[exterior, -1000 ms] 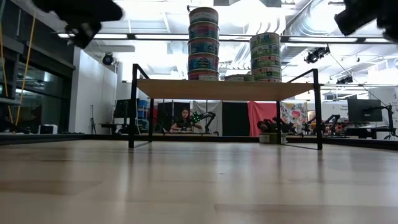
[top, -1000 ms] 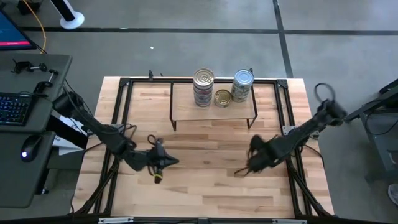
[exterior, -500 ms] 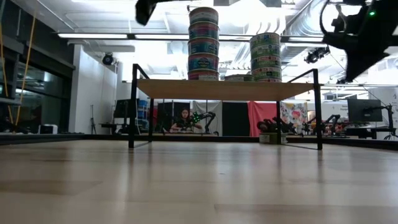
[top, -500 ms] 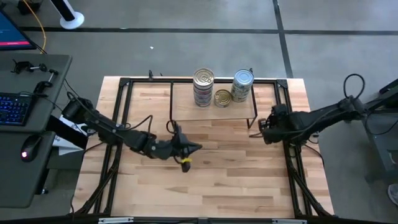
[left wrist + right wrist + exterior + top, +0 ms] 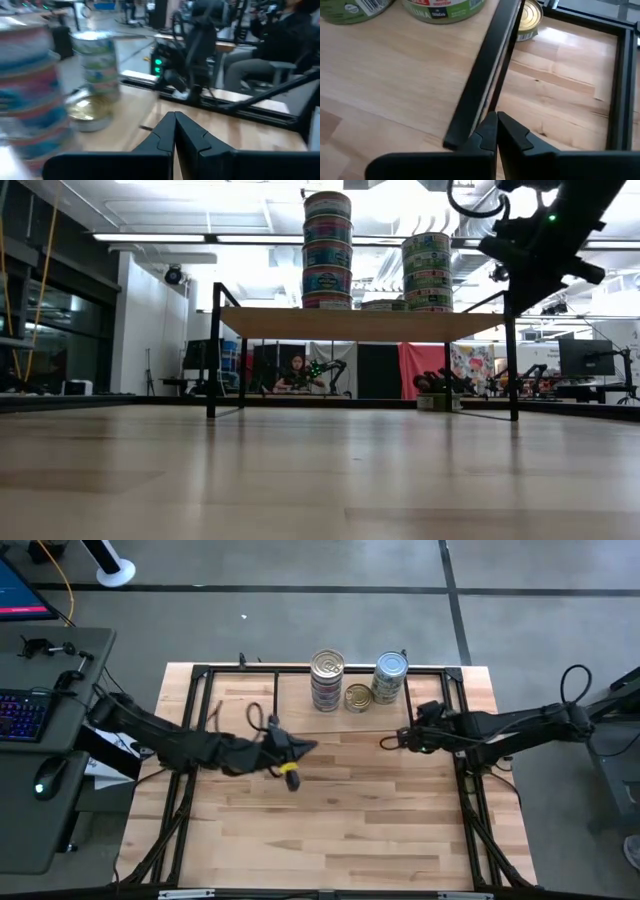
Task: Stack canned seafood by type on shelf
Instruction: Adjust the shelf on the table
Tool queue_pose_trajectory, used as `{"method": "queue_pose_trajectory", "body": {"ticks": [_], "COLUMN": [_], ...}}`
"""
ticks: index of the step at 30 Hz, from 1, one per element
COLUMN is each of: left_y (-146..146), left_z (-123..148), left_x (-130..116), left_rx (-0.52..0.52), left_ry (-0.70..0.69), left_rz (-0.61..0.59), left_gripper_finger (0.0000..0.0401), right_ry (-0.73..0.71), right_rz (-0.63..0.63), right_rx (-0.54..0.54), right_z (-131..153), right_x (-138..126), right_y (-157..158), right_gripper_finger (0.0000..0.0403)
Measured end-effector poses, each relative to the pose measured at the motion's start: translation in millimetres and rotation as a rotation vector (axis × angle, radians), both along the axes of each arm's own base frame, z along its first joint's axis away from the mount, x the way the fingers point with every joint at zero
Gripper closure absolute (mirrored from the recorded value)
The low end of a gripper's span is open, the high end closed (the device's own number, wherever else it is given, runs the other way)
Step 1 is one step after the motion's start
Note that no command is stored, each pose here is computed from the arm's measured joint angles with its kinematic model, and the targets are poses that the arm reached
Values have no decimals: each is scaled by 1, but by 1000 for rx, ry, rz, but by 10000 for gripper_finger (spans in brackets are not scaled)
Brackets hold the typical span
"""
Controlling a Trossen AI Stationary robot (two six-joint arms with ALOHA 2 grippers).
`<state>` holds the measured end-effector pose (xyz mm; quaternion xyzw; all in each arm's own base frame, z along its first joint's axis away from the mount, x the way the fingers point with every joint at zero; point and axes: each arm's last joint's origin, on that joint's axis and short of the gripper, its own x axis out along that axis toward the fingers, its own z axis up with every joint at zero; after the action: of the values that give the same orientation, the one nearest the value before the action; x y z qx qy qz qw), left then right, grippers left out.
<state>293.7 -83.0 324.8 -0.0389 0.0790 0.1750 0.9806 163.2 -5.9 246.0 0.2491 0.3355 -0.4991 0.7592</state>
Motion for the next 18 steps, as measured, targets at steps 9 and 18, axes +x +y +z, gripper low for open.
{"method": "queue_pose_trajectory", "body": {"ticks": [9,18], "left_y": [17,27], "left_z": [34,44], "left_x": [-63,-102], "left_rx": [79,156], "left_ry": [43,90], "left_rz": [172,293], "left_gripper_finger": [401,401], "right_ry": [-59,-114], "right_rz": [32,45], "right_rx": [-9,-15], "right_z": [-2,-13], "right_x": [17,45], "right_y": [0,-1], "right_gripper_finger": [403,403]}}
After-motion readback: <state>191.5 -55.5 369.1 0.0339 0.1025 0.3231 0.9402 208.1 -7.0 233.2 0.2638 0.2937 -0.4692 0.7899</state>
